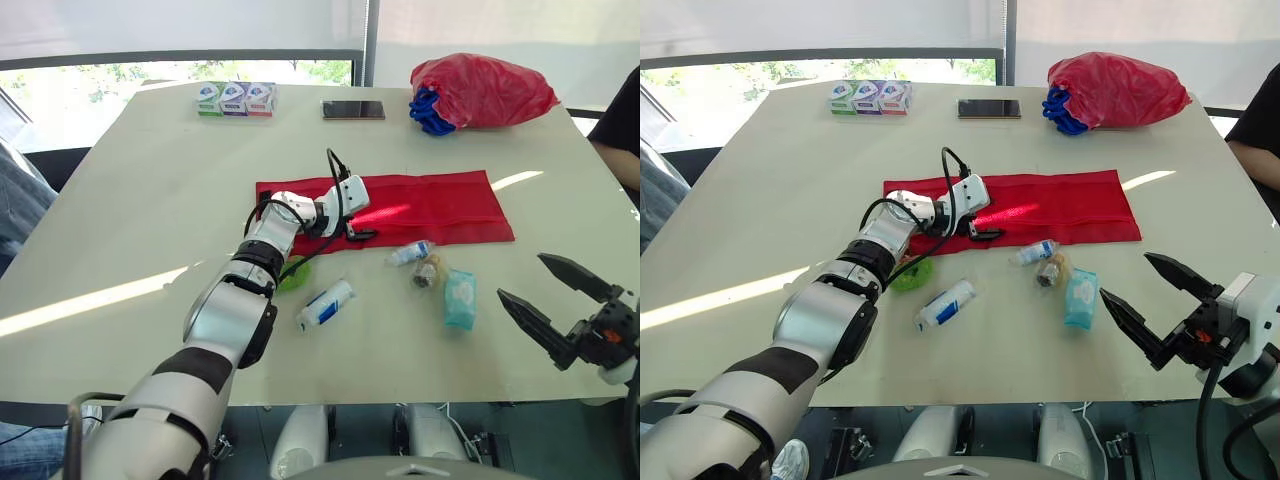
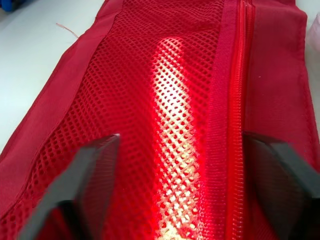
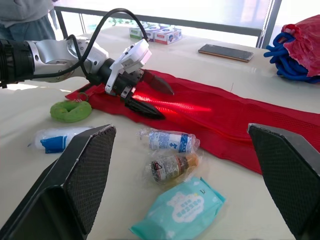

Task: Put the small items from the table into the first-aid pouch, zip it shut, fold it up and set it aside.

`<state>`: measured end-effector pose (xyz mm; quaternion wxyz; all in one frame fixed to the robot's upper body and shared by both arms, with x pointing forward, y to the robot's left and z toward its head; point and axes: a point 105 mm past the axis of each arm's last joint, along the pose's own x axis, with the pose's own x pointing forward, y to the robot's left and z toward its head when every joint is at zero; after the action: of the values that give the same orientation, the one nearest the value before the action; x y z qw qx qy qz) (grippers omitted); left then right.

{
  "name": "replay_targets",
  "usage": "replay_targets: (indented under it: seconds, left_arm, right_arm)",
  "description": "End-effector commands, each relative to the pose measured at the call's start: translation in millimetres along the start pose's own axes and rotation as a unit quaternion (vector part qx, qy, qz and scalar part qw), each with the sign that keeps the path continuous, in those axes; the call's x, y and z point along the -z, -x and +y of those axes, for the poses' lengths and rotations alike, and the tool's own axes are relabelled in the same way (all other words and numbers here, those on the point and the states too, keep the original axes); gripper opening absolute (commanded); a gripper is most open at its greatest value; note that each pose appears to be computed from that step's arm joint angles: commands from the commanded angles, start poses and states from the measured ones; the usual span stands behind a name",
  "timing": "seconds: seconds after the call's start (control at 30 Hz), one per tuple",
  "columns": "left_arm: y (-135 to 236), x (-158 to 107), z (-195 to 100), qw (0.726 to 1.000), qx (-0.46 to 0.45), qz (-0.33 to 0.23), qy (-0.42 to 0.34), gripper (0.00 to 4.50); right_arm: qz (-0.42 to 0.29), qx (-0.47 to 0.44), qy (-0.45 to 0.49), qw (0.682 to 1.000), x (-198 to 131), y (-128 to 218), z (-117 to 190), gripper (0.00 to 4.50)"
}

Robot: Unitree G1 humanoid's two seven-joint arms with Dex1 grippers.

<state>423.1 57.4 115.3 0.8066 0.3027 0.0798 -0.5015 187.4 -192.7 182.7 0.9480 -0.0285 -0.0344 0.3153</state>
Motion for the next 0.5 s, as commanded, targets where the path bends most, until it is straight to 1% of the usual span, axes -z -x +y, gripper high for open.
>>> replay_targets:
  seconds: [0.03,0.1,0.13,0.17,0.3,0.5]
  left_arm:
    - [1.3,-1.6,2.1,1.000,-0.001,0.001,-0.010,1.71]
    - [3.0,0.2,2.4,1.000,0.000,0.002,-0.011,0.88]
    - [4.4,1.1,2.7,1.000,0.001,0.002,-0.009,0.25]
    - [6.1,1.7,3.0,1.000,0.004,0.001,-0.008,0.05]
    - [13.8,5.6,0.5,1.000,0.026,-0.003,-0.003,0.05]
    - [32.6,22.0,-4.5,0.999,0.052,0.003,0.000,0.05]
  right_arm:
    - [-0.018,0.001,0.017,1.000,-10.7,0.3,3.3,4.50]
    - [-0.018,0.001,0.016,1.000,-10.4,-0.4,3.7,4.50]
    - [-0.018,0.001,0.015,1.000,-10.3,-0.9,4.0,4.50]
    - [-0.019,0.000,0.014,1.000,-10.3,-1.6,4.1,4.50]
    - [-0.020,-0.010,0.009,1.000,-10.2,-4.0,5.7,4.50]
    - [-0.016,-0.030,0.002,0.999,-8.4,-7.5,11.3,4.50]
